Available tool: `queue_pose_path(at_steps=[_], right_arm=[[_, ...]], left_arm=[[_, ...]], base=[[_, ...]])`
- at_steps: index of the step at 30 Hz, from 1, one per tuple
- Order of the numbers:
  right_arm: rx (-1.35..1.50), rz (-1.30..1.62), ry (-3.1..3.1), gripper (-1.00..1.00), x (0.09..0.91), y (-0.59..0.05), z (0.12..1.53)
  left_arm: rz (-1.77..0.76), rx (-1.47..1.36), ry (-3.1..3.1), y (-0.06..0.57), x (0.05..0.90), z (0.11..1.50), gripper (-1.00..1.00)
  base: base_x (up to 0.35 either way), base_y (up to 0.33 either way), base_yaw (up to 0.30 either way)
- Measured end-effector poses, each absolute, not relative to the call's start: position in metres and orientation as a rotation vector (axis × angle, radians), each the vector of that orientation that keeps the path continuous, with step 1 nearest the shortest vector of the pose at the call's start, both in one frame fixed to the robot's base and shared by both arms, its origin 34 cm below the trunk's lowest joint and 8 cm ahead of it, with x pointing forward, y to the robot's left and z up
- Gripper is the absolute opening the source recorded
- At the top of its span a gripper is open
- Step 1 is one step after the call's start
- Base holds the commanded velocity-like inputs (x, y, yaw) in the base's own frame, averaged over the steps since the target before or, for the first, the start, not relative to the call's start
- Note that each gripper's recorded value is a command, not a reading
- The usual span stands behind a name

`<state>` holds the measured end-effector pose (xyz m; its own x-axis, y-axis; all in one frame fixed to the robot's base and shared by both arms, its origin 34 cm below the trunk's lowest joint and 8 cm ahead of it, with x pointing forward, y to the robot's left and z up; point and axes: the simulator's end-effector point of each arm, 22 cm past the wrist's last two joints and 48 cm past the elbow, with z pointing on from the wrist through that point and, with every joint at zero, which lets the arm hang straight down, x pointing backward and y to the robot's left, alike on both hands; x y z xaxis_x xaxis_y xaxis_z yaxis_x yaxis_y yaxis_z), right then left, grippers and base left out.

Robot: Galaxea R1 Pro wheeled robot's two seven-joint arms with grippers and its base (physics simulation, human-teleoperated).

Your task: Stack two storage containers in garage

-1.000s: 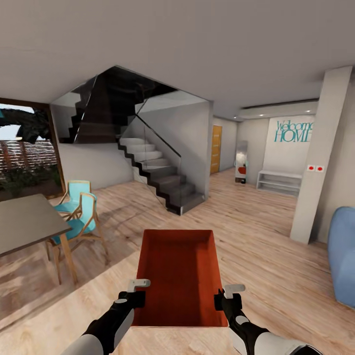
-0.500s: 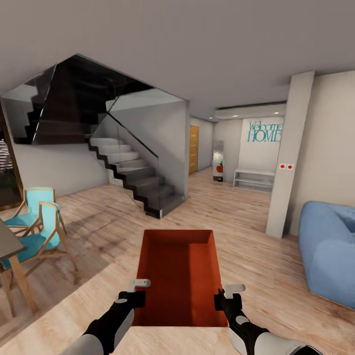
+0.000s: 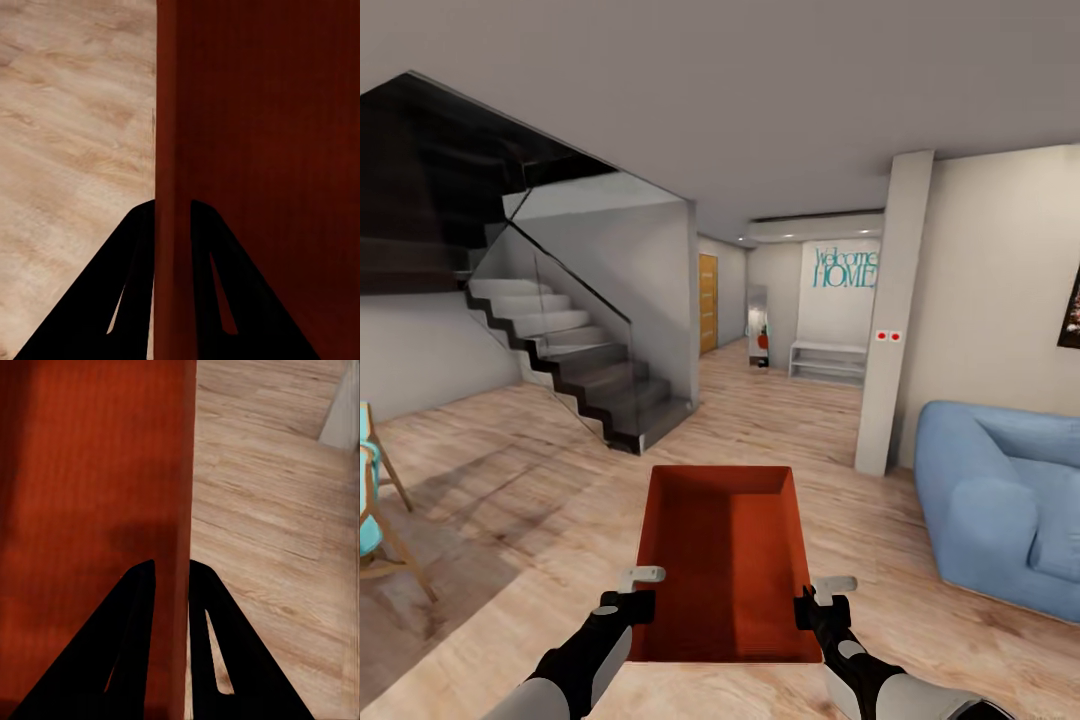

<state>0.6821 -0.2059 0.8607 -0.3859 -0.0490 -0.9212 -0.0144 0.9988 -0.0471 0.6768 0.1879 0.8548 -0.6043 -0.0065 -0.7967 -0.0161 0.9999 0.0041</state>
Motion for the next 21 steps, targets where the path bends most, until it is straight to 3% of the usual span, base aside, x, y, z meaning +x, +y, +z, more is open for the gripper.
queue_pose_path(at_steps=[11,21], right_arm=[[-0.045,-0.037,1.967,-1.0,0.6821,-0.2059,0.8608],[-0.044,-0.037,1.967,-1.0,0.682,-0.2059,0.8607]], left_arm=[[0.014,-0.016,2.22,0.1879,0.6769,0.8549,-1.0],[0.014,-0.015,2.22,0.1879,0.6768,0.8549,-1.0]], base=[[0.322,0.0,-0.277],[0.322,0.0,-0.033]])
